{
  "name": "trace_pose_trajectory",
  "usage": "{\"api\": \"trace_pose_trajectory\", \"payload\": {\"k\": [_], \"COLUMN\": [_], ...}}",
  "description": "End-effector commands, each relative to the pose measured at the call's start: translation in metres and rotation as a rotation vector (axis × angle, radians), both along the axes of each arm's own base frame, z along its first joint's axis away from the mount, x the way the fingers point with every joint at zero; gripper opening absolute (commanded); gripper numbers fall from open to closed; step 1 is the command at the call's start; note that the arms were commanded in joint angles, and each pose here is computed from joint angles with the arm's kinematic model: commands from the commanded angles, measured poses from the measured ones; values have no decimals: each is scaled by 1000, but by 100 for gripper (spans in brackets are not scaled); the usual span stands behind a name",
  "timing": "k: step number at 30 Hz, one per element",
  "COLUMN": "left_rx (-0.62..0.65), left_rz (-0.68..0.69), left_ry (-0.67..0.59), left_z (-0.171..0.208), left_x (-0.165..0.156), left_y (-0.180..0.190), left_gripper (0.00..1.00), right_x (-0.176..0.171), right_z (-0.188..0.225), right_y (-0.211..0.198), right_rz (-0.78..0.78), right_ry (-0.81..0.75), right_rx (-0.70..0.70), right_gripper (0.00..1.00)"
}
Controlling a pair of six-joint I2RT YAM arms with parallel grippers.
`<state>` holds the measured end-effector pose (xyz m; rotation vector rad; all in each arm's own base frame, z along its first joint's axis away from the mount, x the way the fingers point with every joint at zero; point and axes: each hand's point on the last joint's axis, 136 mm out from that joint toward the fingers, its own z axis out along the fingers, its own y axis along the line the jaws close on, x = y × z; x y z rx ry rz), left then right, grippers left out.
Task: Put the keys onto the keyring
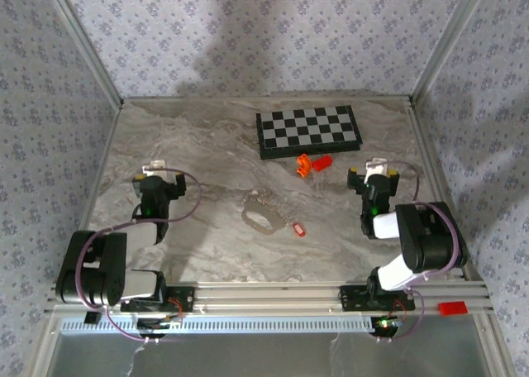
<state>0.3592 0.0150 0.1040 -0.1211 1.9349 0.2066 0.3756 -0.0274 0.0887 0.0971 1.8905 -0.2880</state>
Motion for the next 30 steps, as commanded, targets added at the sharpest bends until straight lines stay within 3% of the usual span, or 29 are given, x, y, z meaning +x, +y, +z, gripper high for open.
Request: {"api": "trace_pose_trajectory", "payload": {"k": [1,13,30], "left_rx": [8,-21,-61], "left_rz": [-24,-13,-18], "left_ry": [-70,-7,1], "left_z": [17,-14,-14], "left_x": [16,32,36], "left_y": [-3,5,10], "left_gripper": [100,100,100], "right_x": [8,10,10], "right_z": [2,0,1], "right_y": [-1,-11,-12], "right_rz": [-7,-31,-33], "right_ry": [5,16,13], "right_rx": [36,72,71], "right_gripper": [100,100,100]}}
